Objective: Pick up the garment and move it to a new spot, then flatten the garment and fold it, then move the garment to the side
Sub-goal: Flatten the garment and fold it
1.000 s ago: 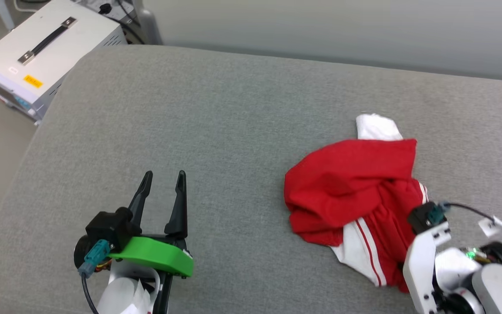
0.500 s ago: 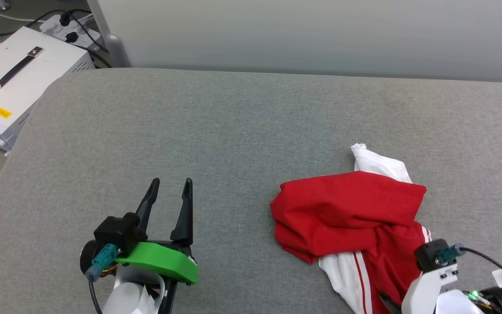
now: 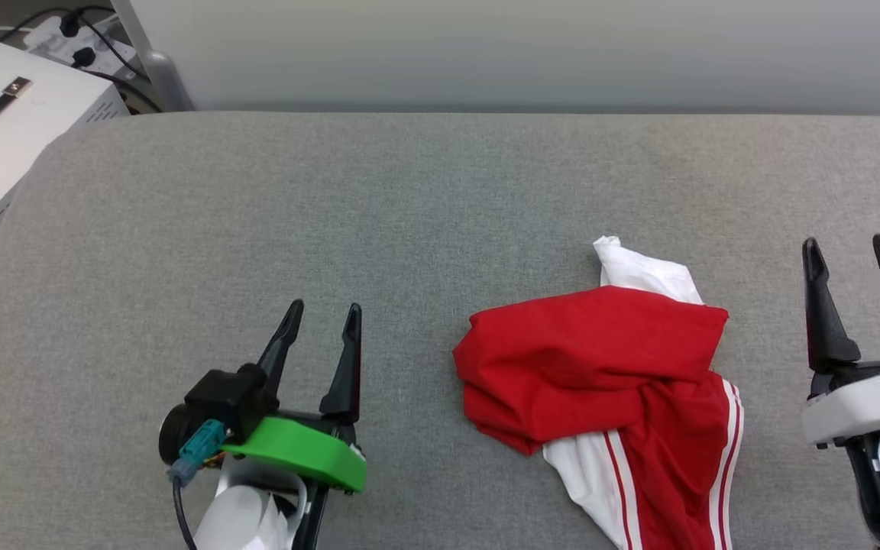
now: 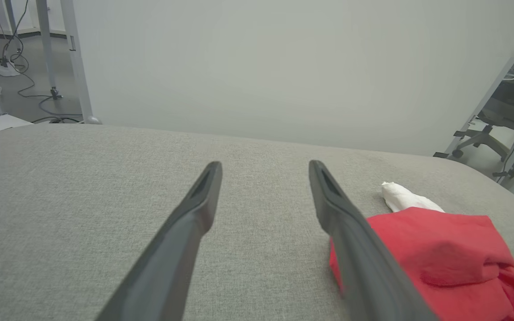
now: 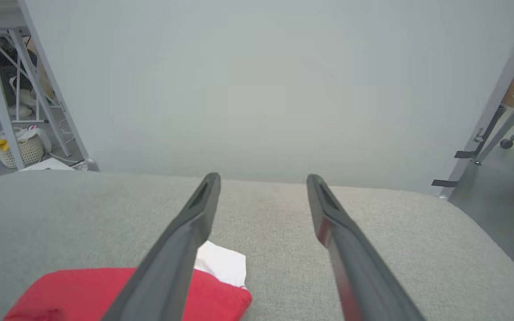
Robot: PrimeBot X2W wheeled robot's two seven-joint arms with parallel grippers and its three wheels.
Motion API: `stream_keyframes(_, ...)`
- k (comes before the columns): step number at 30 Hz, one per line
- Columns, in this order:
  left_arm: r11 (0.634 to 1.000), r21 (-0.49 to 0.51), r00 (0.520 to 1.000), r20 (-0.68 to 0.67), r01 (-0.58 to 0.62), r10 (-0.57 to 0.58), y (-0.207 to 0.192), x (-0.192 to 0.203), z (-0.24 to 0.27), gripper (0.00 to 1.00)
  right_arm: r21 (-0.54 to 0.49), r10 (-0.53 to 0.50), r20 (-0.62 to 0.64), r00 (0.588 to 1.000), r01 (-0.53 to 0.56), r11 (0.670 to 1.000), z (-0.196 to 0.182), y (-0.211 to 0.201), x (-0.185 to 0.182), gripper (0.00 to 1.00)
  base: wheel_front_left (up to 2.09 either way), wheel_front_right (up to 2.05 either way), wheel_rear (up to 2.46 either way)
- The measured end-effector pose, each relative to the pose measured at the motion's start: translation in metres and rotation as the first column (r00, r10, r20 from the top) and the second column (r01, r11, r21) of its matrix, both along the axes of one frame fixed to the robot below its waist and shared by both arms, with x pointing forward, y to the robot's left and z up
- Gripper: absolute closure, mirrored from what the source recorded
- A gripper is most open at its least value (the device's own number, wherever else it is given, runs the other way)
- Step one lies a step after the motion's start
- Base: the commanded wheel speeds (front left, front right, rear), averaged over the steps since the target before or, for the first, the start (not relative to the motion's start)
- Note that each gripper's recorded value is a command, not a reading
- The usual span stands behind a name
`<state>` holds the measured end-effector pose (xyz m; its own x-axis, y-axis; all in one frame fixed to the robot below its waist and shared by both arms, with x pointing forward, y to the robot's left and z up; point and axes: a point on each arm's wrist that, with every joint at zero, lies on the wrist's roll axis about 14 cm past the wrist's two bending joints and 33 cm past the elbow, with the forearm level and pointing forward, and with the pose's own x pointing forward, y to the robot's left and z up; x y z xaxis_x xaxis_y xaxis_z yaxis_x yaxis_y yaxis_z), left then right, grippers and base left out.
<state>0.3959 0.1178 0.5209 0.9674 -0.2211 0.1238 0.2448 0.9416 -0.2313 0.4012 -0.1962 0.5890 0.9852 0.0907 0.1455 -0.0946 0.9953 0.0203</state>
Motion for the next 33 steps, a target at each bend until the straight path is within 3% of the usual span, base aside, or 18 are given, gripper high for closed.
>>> stream_keyframes(3, 1.000, -0.005, 1.000, 0.014, 0.024, -0.024, -0.008, 0.006, 0.004, 0.00, 0.003, -0.040, 0.091, 0.995, 0.040, 0.999, 0.007, -0.004, 0.001, 0.00, 0.00, 0.00, 0.00)
stream_keyframes(5, 0.999, -0.015, 0.999, 0.000, 0.044, -0.044, -0.014, 0.008, 0.000, 0.00, 0.002, -0.062, 0.087, 0.994, 0.062, 0.998, 0.000, -0.008, 0.002, 0.00, 0.00, 0.00, 0.00)
stream_keyframes(9, 0.993, -0.032, 0.988, -0.102, 0.110, -0.113, -0.035, 0.010, -0.025, 0.00, -0.008, -0.085, 0.058, 0.995, 0.086, 0.996, -0.017, -0.011, 0.005, 0.00, 0.00, 0.00, 0.00)
stream_keyframes(12, 0.975, -0.040, 0.952, -0.215, 0.216, -0.220, -0.062, 0.014, -0.038, 0.00, -0.010, -0.109, 0.043, 0.993, 0.109, 0.994, -0.027, -0.017, 0.006, 0.00, 0.00, 0.00, 0.00)
stream_keyframes(14, 0.949, -0.086, 0.898, -0.309, 0.302, -0.314, -0.085, 0.014, -0.044, 0.00, -0.015, -0.120, 0.030, 0.992, 0.121, 0.993, -0.033, -0.020, 0.007, 0.00, 0.00, 0.00, 0.00)
stream_keyframes(20, 0.849, -0.004, 0.709, -0.548, 0.528, -0.443, -0.115, 0.007, -0.064, 0.00, -0.019, -0.141, 0.018, 0.990, 0.142, 0.990, -0.042, -0.026, 0.011, 0.00, 0.00, 0.00, 0.00)
stream_keyframes(24, 0.822, 0.083, 0.658, -0.647, 0.563, -0.385, -0.108, 0.012, -0.082, 0.00, -0.022, -0.142, 0.008, 0.990, 0.142, 0.990, -0.048, -0.026, 0.012, 0.00, 0.00, 0.00, 0.00)
stream_keyframes(29, 0.807, 0.076, 0.589, -0.724, 0.585, -0.359, -0.110, 0.009, -0.110, 0.00, -0.027, -0.169, -0.038, 0.985, 0.168, 0.985, -0.066, -0.035, 0.007, 0.00, 0.00, 0.00, 0.00)
stream_keyframes(30, 0.798, 0.074, 0.565, -0.746, 0.598, -0.354, -0.110, 0.006, -0.119, 0.12, -0.028, -0.177, -0.046, 0.983, 0.176, 0.984, -0.070, -0.037, 0.006, 0.00, 0.00, 0.00, 0.00)
stream_keyframes(31, 0.791, 0.076, 0.551, -0.758, 0.607, -0.350, -0.111, 0.004, -0.125, 0.95, -0.030, -0.184, -0.055, 0.981, 0.182, 0.983, -0.073, -0.040, 0.004, 0.00, 0.00, 0.00, 0.00)
stream_keyframes(33, 0.784, 0.079, 0.543, -0.764, 0.616, -0.349, -0.112, 0.006, -0.129, 1.00, -0.031, -0.195, -0.065, 0.979, 0.193, 0.981, -0.077, -0.043, 0.002, 0.00, 0.00, 0.00, 0.00)
